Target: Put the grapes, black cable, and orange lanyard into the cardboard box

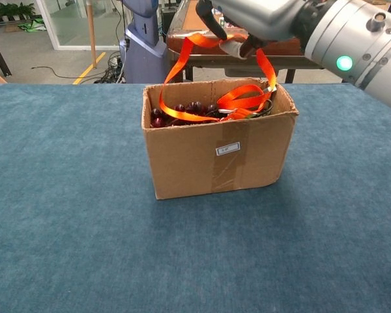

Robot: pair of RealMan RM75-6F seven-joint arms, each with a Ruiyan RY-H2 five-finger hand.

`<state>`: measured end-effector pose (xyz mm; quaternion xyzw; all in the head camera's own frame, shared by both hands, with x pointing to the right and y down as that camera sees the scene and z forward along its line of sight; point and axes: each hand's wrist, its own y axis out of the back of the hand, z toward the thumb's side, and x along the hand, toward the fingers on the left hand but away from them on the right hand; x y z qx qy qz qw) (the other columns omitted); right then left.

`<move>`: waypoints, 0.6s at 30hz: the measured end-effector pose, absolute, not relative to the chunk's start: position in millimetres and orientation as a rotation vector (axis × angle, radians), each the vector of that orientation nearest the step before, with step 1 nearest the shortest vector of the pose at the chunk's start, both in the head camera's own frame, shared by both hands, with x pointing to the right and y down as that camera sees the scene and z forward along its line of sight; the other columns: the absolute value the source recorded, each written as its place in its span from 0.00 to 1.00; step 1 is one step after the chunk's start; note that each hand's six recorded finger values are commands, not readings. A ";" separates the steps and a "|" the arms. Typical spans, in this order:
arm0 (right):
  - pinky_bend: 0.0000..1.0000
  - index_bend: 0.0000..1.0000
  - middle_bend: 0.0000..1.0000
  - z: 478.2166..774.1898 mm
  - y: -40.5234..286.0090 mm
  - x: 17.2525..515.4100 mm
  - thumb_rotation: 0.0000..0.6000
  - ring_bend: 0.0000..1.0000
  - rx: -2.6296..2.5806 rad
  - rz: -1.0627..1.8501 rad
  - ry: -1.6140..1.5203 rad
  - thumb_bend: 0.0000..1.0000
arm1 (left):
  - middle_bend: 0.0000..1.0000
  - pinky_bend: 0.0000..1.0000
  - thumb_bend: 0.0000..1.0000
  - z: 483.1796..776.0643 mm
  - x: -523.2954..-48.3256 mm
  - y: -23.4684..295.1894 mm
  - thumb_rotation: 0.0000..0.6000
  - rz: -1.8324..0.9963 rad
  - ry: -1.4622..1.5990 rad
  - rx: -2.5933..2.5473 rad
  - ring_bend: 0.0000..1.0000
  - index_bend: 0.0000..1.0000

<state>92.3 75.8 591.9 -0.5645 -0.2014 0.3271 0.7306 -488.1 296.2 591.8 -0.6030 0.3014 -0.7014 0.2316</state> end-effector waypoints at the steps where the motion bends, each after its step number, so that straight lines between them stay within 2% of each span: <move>1: 1.00 0.69 0.98 594.6 76.4 93.3 1.00 0.96 -1.256 0.728 -0.440 0.40 | 0.18 0.36 0.01 591.9 -488.1 296.1 1.00 -1.928 0.828 -1.657 0.16 0.34; 3: 1.00 0.62 0.98 600.0 78.1 95.2 1.00 0.96 -1.281 0.745 -0.433 0.35 | 0.18 0.36 0.01 591.5 -487.7 296.0 1.00 -1.926 0.829 -1.658 0.16 0.34; 6: 1.00 0.46 0.98 603.2 81.4 95.1 1.00 0.96 -1.329 0.759 -0.434 0.19 | 0.18 0.36 0.01 591.0 -487.6 295.8 1.00 -1.924 0.832 -1.658 0.16 0.34; 8: 1.00 0.34 0.98 603.0 84.2 93.9 1.00 0.96 -1.361 0.761 -0.436 0.05 | 0.18 0.36 0.01 590.9 -487.4 295.5 1.00 -1.923 0.833 -1.659 0.16 0.34; 9: 1.00 0.31 0.98 601.8 86.0 92.9 1.00 0.96 -1.374 0.757 -0.438 0.02 | 0.18 0.36 0.01 590.9 -487.2 295.5 1.00 -1.923 0.833 -1.659 0.16 0.34; 11: 1.00 0.20 0.97 597.8 90.4 90.7 1.00 0.96 -1.400 0.745 -0.440 0.00 | 0.18 0.36 0.01 591.0 -487.7 295.5 1.00 -1.923 0.833 -1.659 0.16 0.34; 13: 1.00 0.14 0.97 593.1 94.3 89.3 1.00 0.96 -1.417 0.733 -0.441 0.00 | 0.18 0.36 0.01 591.0 -487.6 295.4 1.00 -1.923 0.832 -1.658 0.16 0.34; 18: 1.00 0.11 0.96 575.3 105.2 89.6 1.00 0.95 -1.439 0.696 -0.450 0.00 | 0.18 0.36 0.01 590.1 -486.5 294.9 1.00 -1.918 0.834 -1.659 0.16 0.34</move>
